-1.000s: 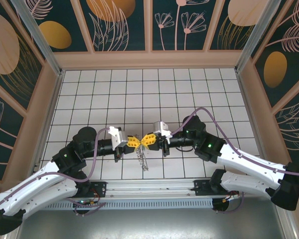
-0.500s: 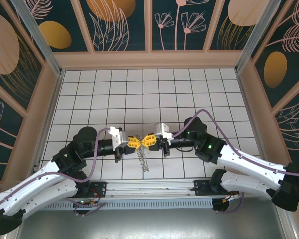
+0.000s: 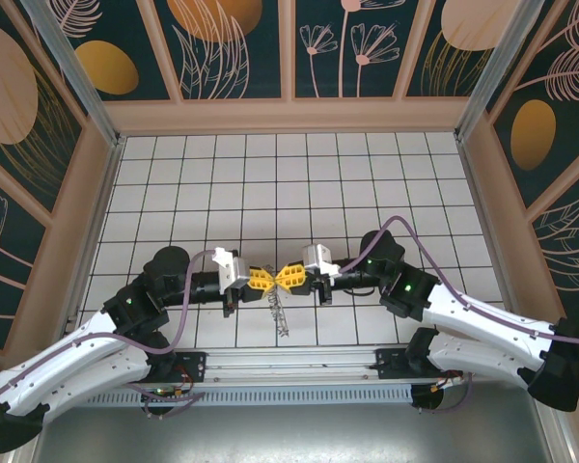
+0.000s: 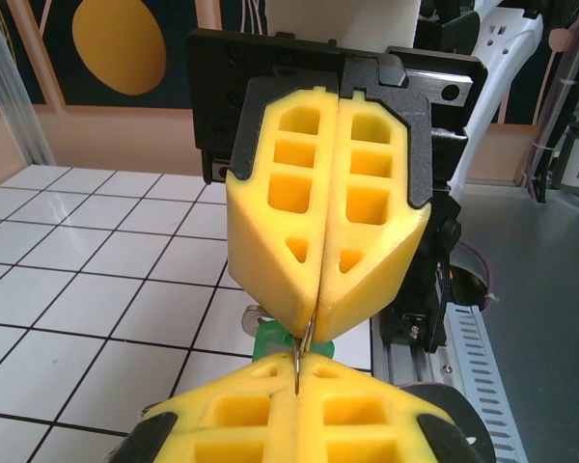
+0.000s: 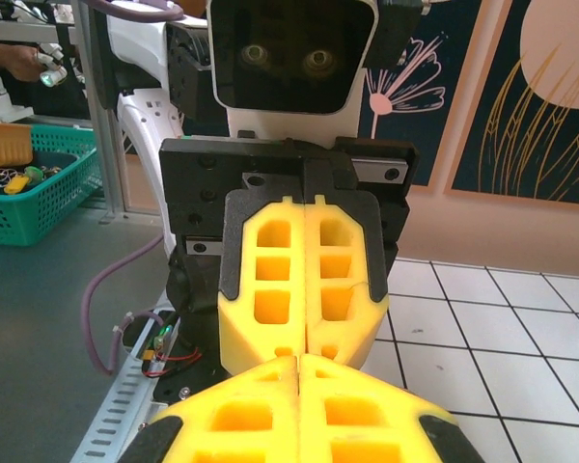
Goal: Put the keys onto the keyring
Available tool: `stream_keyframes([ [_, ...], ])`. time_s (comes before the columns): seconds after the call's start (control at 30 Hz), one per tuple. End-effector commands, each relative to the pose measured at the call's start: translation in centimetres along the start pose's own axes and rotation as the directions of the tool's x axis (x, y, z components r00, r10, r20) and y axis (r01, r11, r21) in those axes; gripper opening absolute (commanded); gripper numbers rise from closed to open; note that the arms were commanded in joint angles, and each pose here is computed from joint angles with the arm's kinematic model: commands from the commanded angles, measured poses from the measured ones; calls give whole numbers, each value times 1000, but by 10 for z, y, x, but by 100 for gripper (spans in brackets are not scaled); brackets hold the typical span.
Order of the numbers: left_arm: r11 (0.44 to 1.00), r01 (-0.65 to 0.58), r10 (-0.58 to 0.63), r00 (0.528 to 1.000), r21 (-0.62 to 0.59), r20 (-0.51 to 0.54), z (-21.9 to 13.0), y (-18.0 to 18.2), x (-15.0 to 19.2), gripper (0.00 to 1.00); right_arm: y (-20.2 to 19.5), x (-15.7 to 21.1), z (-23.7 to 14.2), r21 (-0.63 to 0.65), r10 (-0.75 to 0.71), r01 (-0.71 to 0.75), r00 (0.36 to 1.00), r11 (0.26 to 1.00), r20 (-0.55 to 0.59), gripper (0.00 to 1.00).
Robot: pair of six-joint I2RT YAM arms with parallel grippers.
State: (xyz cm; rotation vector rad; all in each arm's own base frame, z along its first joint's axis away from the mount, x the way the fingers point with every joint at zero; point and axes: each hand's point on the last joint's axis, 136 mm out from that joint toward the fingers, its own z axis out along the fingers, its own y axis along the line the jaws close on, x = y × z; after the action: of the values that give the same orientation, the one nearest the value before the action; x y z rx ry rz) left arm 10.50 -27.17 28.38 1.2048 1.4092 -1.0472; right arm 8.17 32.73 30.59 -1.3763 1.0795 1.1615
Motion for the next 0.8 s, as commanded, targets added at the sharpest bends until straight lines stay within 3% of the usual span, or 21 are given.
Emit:
stream_keyframes([
  [0.0,999,-28,30,998,-41,50,0,8,-18,0,27,-23,-4,-107,-81,91,992,990,96,0],
  [0.77,999,-21,24,991,-24,133,-11,-1,-36,0,37,-10,-8,-140,-82,91,994,986,68,0],
])
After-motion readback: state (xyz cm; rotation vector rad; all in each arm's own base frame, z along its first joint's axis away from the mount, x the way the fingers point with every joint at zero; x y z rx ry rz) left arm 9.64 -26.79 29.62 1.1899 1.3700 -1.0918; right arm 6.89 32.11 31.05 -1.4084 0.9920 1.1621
